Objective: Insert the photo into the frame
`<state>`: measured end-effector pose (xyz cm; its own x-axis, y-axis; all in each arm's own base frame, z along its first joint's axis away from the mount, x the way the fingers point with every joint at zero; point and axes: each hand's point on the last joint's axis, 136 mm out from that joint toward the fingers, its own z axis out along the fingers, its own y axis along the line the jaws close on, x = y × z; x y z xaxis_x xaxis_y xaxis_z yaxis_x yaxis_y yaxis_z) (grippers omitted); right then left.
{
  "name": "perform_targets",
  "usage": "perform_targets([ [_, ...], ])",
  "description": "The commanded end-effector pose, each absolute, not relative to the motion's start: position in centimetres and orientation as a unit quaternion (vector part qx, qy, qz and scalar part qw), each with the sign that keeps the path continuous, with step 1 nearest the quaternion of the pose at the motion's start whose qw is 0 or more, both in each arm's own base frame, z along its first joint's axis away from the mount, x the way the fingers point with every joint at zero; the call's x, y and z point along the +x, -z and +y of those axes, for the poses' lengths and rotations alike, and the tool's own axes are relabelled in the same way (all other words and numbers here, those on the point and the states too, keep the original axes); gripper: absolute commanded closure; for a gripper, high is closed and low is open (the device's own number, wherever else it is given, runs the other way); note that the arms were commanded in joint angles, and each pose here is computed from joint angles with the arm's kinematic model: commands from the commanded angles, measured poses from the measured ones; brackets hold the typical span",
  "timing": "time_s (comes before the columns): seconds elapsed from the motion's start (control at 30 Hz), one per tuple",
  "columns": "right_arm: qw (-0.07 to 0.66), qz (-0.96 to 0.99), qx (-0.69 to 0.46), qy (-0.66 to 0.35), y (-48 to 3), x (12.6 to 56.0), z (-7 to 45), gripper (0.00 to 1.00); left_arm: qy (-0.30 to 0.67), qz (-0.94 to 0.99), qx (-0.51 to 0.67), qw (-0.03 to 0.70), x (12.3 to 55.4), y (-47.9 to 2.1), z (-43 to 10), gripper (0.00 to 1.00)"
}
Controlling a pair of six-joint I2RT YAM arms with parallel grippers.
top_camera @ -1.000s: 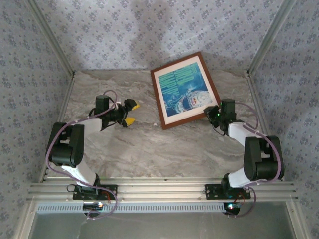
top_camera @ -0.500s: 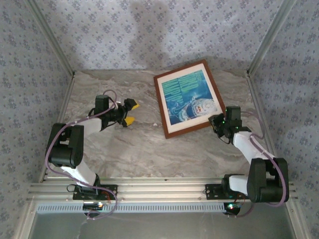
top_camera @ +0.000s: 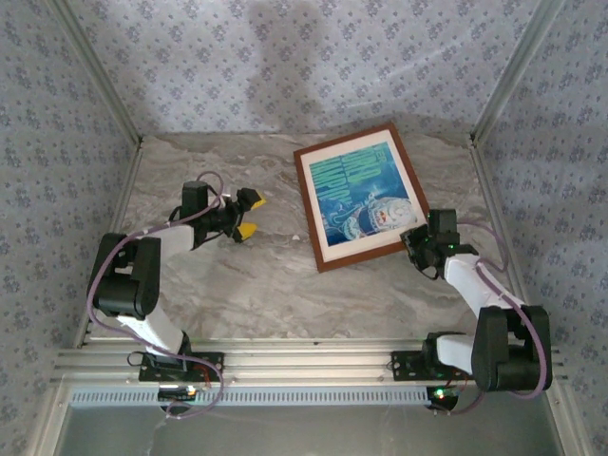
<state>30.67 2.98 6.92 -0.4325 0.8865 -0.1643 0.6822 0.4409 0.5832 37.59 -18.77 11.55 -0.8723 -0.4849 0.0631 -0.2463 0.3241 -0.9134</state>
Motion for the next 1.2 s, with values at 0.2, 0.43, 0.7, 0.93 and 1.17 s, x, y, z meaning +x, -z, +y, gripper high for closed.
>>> perform_targets([
  [0.2,0.192,0.825,0.529,-0.057,-2.7,25.6,-1.2,0.58,0.542,0.805,-0.214,0.109,37.5,-11.4,-18.8,0.01],
  [0.43,0.193,0.831,0.520,-0.046,-3.1,25.6,-1.4,0.54,0.543,0.805,-0.212,0.108,37.6,-11.5,-18.9,0.01],
  [0.7,0.191,0.839,0.507,-0.054,-3.4,25.8,-0.7,0.37,0.544,0.805,-0.212,0.108,37.8,-11.4,-18.9,0.01],
  [0.93,0.193,0.845,0.495,-0.057,-3.4,26.7,1.2,0.37,0.543,0.805,-0.213,0.107,37.7,-11.3,-18.9,0.01],
  [1.17,0.178,0.856,0.484,-0.046,-1.9,27.1,2.7,0.40,0.544,0.805,-0.212,0.108,37.6,-11.4,-18.9,0.01],
])
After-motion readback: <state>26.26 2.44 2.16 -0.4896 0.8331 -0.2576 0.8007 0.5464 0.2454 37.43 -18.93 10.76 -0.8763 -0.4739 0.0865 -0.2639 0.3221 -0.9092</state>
